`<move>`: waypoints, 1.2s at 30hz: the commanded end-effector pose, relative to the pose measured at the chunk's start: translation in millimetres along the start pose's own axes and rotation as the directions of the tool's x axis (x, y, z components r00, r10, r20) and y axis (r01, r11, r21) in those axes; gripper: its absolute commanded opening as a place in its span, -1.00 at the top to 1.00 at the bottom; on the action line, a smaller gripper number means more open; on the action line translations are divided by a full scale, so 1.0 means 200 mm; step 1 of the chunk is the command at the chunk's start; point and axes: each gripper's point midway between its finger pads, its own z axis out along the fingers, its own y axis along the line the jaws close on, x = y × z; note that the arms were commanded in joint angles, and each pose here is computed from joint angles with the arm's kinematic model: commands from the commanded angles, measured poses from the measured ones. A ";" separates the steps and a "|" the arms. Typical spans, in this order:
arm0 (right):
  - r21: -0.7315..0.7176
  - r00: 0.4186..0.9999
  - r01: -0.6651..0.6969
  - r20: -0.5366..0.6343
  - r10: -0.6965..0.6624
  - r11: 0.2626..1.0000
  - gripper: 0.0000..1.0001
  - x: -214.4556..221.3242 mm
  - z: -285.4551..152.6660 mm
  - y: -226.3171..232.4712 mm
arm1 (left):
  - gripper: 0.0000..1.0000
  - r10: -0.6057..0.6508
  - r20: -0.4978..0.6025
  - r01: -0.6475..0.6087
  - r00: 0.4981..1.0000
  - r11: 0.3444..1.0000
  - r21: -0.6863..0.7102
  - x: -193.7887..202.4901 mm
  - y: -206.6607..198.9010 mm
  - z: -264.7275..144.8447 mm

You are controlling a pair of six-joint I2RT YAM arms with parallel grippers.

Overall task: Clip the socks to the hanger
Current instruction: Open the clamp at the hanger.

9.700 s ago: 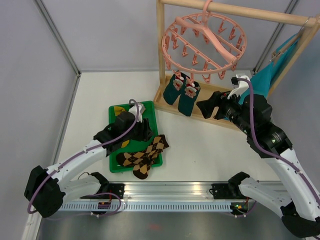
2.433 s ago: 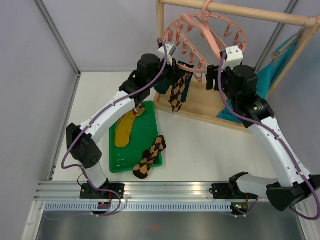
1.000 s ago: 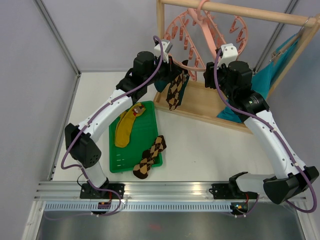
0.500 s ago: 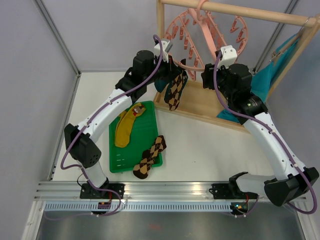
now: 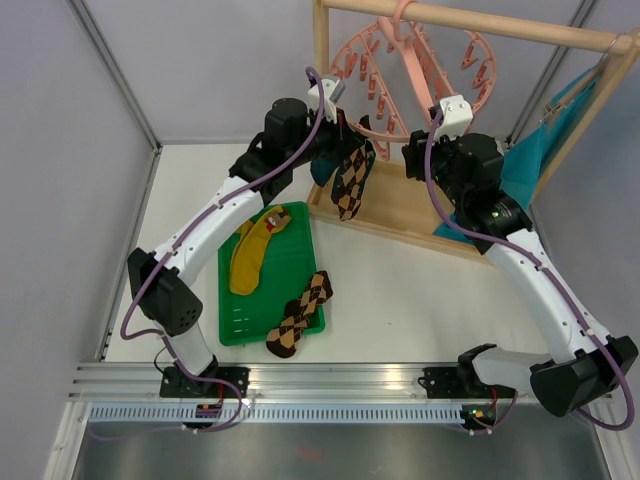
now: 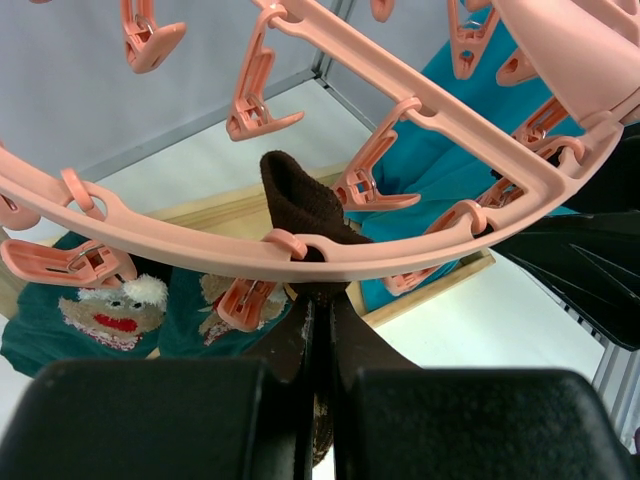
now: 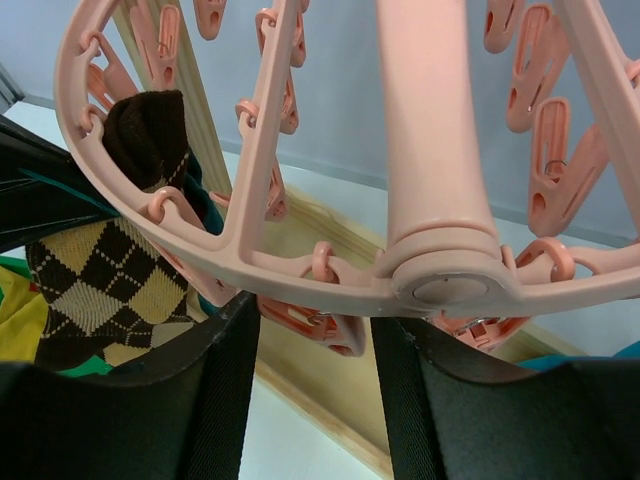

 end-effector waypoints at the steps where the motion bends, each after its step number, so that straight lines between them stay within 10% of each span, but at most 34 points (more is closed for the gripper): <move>1: -0.028 0.992 0.015 0.122 -0.011 1.000 -0.07 -0.16 -0.01 0.02 | 0.95 0.025 0.125 -0.032 0.992 0.998 0.052 -0.27 -0.11 -0.11; 26: -0.049 0.985 -0.127 0.114 0.132 0.991 0.99 -0.20 -0.03 0.06 | 0.95 -0.015 0.064 0.007 0.998 0.992 0.123 -0.10 -0.16 -0.16; 36: -0.063 0.975 -0.204 0.071 0.208 0.977 0.99 -0.20 -0.05 0.08 | 0.95 0.020 0.005 -0.021 1.000 0.979 0.203 0.19 -0.20 -0.34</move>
